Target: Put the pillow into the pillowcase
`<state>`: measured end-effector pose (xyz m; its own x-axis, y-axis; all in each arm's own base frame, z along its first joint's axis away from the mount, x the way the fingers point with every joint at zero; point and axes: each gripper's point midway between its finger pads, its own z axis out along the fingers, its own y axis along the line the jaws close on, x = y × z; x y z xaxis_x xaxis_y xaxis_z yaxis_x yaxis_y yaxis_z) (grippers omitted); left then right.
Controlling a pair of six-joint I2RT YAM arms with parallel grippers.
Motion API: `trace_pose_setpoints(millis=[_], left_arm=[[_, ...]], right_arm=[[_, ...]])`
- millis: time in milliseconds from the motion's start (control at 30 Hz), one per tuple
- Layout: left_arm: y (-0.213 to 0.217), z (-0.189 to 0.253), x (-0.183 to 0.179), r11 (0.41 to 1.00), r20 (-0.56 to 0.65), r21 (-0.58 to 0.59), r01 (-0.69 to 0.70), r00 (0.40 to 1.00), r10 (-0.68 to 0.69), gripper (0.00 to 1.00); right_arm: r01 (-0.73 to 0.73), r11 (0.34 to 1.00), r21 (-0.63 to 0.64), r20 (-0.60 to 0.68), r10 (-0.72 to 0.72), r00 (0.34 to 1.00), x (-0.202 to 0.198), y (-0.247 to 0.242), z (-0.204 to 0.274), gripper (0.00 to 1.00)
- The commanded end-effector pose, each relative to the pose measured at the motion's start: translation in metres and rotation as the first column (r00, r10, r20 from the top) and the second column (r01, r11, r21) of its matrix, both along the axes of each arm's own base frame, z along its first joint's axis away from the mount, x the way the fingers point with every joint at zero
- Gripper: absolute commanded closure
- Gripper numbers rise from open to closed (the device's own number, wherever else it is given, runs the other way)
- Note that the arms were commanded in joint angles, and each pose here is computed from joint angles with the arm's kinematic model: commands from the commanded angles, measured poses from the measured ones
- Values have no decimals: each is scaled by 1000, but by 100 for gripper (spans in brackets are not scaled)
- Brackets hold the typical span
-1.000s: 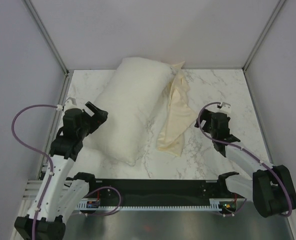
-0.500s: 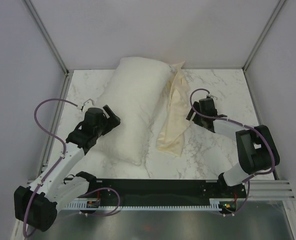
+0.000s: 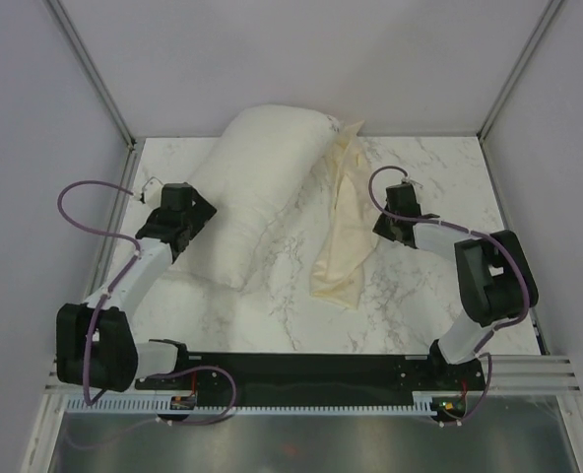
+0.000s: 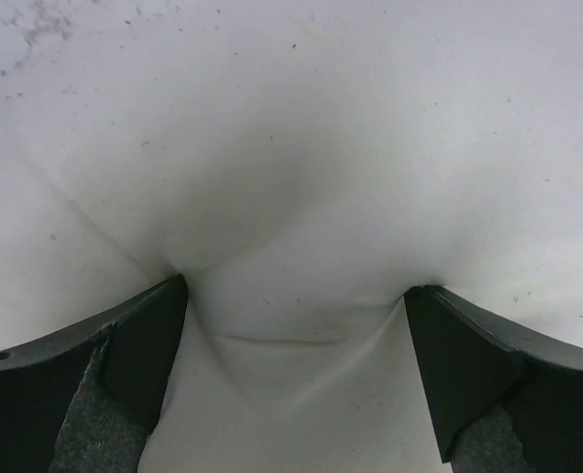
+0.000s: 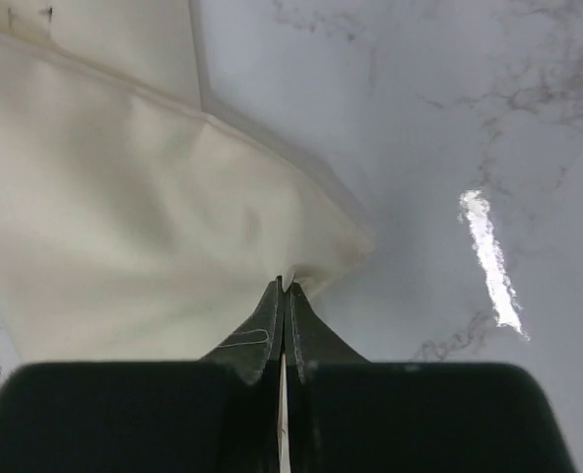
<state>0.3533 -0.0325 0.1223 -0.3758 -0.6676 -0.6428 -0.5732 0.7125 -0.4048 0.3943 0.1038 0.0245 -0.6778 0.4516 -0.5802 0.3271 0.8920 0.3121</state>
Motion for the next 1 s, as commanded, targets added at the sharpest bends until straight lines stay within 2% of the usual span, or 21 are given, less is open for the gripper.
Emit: trace_pose_setpoints(millis=[0,100,133,200,300,400,433,467,533,567,633,667,800,900,967], left_arm=[[27,33,7,996,66,35,-77,995,74,0],[8,67,-1,998,153,63,17,988,-26,0],[2,89,-7,994,206,89,59,976,-76,0],[-24,108,-16,977,239,127,173,950,-199,0],[-63,144,-34,925,279,177,335,884,-374,0],[-111,152,-52,846,287,183,501,796,-533,0],[-124,150,-55,825,281,176,537,776,-564,0],[-150,139,-61,776,251,166,609,735,-630,0],[-177,130,-60,733,211,175,657,702,-680,0],[-203,107,-63,685,138,177,707,671,-728,0],[-232,104,-61,652,119,176,738,641,-758,0],[-251,96,-66,616,94,172,769,610,-787,0],[-318,56,-49,544,16,131,829,547,-837,0],[-349,48,-31,527,16,113,842,529,-849,0],[-365,14,-21,512,-43,103,853,518,-854,0]], right_arm=[[58,998,-22,114,-55,992,3,-34,46,100],[137,990,-43,188,-126,974,-18,-63,83,100],[156,987,-47,225,-141,964,-31,-69,104,100],[205,977,-58,287,-181,941,-52,-83,135,100],[348,933,-91,346,-298,889,-88,-114,165,100],[454,886,-98,393,-385,835,-117,-136,188,100],[460,883,-98,397,-389,831,-121,-139,192,100],[462,882,-95,401,-391,828,-125,-140,195,100],[448,890,-81,400,-383,833,-134,-137,199,100],[445,892,-74,401,-382,833,-137,-137,199,100],[435,899,-59,408,-376,832,-143,-135,201,100],[433,900,-57,411,-374,831,-145,-135,201,100],[431,899,-72,418,-365,832,-154,-138,199,100],[436,895,-96,409,-364,837,-156,-141,197,100],[435,894,-107,406,-360,840,-157,-142,194,100]])
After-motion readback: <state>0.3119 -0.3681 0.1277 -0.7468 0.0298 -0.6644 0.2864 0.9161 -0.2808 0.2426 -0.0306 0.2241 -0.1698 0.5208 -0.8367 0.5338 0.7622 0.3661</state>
